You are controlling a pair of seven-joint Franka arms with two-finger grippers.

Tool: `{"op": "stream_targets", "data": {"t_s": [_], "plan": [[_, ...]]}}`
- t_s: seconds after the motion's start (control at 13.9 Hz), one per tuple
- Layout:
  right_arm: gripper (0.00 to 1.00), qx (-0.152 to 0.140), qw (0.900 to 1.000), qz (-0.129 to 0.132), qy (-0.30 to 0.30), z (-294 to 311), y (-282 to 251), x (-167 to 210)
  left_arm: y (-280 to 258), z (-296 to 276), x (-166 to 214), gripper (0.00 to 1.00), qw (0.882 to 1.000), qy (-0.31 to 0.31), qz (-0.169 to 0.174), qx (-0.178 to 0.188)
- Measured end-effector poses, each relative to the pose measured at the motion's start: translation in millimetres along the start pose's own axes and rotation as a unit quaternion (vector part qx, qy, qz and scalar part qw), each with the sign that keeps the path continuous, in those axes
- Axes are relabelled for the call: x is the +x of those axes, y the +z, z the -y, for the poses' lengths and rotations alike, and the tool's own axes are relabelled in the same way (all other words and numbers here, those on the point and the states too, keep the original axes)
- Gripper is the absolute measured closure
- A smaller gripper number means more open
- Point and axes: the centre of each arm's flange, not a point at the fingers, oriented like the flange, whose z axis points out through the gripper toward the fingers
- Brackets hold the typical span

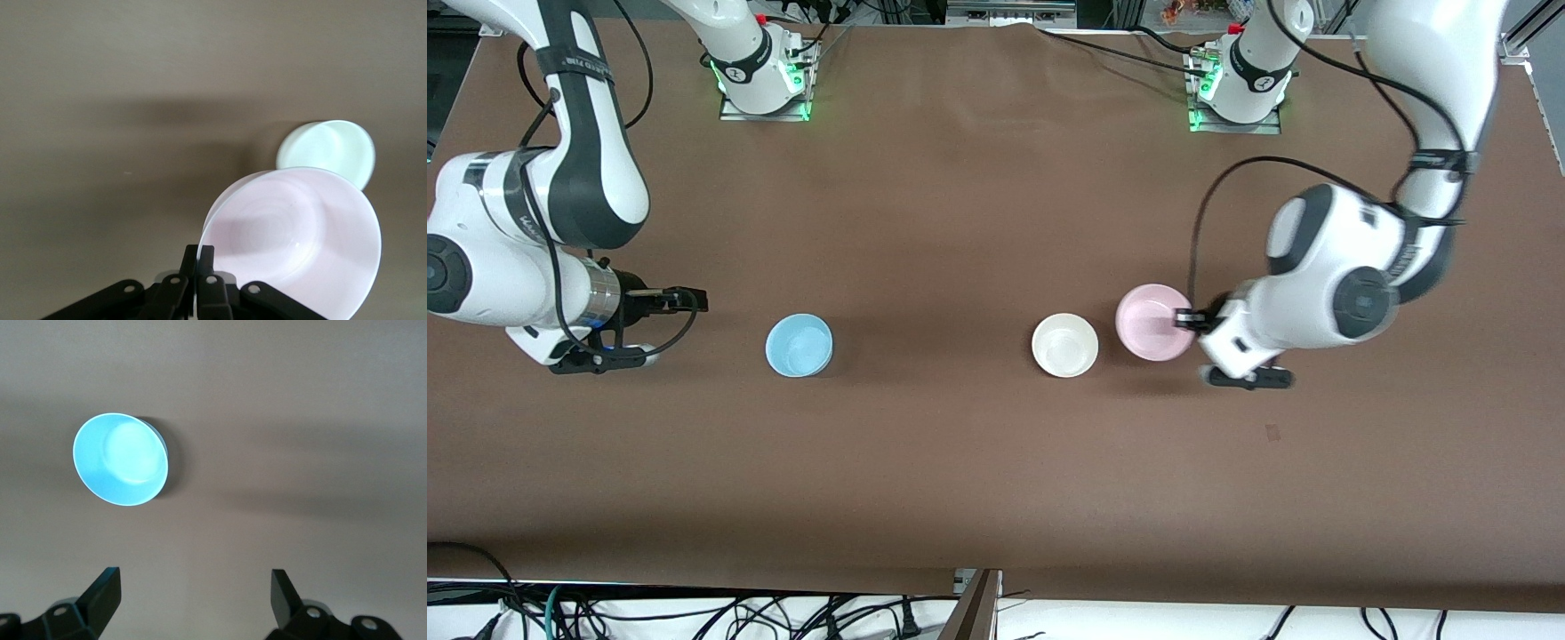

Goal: Stack pink and blue bowls on white bowl
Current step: 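Carry the pink bowl over the white bowl while the right gripper reaches the blue bowl, then lower the pink bowl into the white bowl while the right gripper grasps the blue bowl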

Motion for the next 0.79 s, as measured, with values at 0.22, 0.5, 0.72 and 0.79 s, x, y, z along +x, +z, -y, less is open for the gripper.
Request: {"op": "stream_targets", "data": {"t_s": [0.22, 0.5, 0.72, 0.79], "plan": [[0.00, -0.014, 0.999, -0.026, -0.023, 31, 15, 13, 43, -52, -2, 0.97, 1.000, -0.009, -0.010, -0.006], [0.00, -0.025, 0.995, -0.091, -0.014, 73, 81, 24, 80, -47, 18, 0.97, 0.999, -0.021, -0.021, -0.021], [0.00, -0.026, 0.995, -0.098, -0.004, 70, 117, 16, 98, -54, 21, 0.97, 0.999, -0.017, -0.022, -0.026], [0.00, -0.026, 0.994, -0.101, -0.001, 66, 120, 16, 101, -57, 20, 0.97, 0.999, -0.015, -0.022, -0.026]]}}
